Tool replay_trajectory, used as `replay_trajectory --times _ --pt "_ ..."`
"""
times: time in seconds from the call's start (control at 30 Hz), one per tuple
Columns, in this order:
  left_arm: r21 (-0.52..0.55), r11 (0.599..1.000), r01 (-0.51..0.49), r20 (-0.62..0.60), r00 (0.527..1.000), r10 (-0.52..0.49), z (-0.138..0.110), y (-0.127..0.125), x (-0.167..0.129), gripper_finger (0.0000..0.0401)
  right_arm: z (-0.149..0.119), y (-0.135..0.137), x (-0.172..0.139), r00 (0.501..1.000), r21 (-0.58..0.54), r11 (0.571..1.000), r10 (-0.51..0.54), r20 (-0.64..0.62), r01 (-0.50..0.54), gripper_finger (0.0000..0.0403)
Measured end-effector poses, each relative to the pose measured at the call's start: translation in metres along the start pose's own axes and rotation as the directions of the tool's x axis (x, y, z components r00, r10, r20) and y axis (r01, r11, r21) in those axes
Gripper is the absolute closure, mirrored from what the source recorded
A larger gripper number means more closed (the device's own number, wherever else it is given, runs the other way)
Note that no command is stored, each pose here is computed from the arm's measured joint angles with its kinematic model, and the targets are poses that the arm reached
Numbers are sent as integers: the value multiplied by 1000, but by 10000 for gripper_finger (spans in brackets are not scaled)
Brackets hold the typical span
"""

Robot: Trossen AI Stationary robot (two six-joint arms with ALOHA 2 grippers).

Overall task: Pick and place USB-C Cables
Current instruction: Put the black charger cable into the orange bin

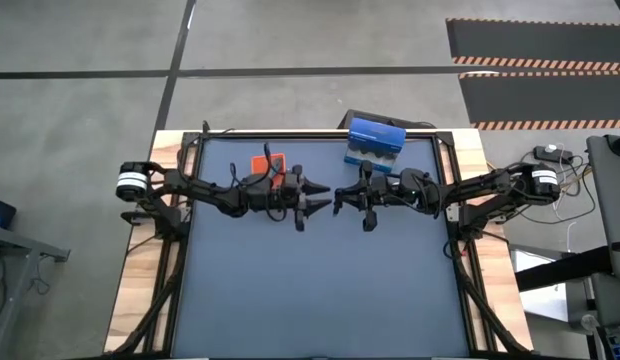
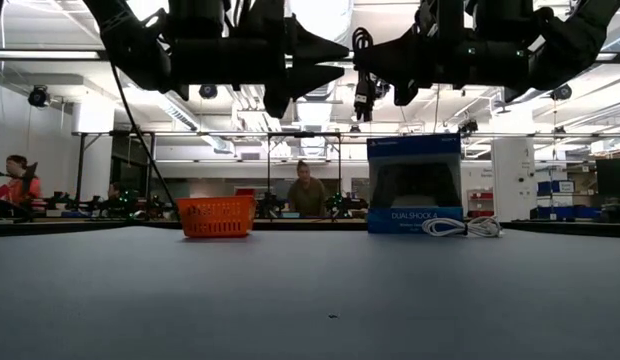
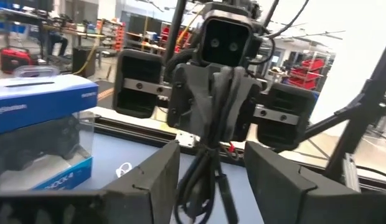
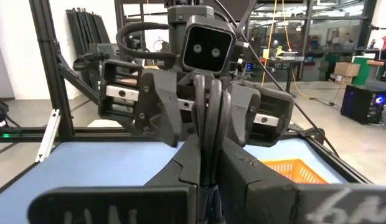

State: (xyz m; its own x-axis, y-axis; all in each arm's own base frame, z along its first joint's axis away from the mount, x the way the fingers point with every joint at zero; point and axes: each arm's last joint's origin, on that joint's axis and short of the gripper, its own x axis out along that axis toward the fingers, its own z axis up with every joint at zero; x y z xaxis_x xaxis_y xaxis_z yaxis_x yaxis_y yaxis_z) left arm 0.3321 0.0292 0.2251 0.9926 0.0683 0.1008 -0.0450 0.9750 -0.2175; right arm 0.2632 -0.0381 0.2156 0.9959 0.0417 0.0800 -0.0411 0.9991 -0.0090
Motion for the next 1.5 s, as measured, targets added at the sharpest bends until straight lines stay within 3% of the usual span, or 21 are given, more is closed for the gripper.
replay_trajectory --times 0.27,0.8,0.97,1.13,1.5 --pt "-7 1000 -1 4 1000 1 -5 1 4 234 0 0 0 1000 0 1000 0 1 0 383" --pt "1 999 51 24 998 -51 -32 2 39 236 -1 0 0 1000 -2 1000 4 -9 -4 383" --pt "15 999 49 12 999 -49 -34 3 39 275 -1 0 0 1000 -5 1000 4 -15 -4 380" --pt "18 999 49 8 999 -49 -34 3 39 342 -1 0 0 1000 -9 1000 3 -16 -3 361" --pt "17 998 53 4 999 -53 -35 3 39 344 0 -2 -1 1000 10 1000 -22 -10 22 273"
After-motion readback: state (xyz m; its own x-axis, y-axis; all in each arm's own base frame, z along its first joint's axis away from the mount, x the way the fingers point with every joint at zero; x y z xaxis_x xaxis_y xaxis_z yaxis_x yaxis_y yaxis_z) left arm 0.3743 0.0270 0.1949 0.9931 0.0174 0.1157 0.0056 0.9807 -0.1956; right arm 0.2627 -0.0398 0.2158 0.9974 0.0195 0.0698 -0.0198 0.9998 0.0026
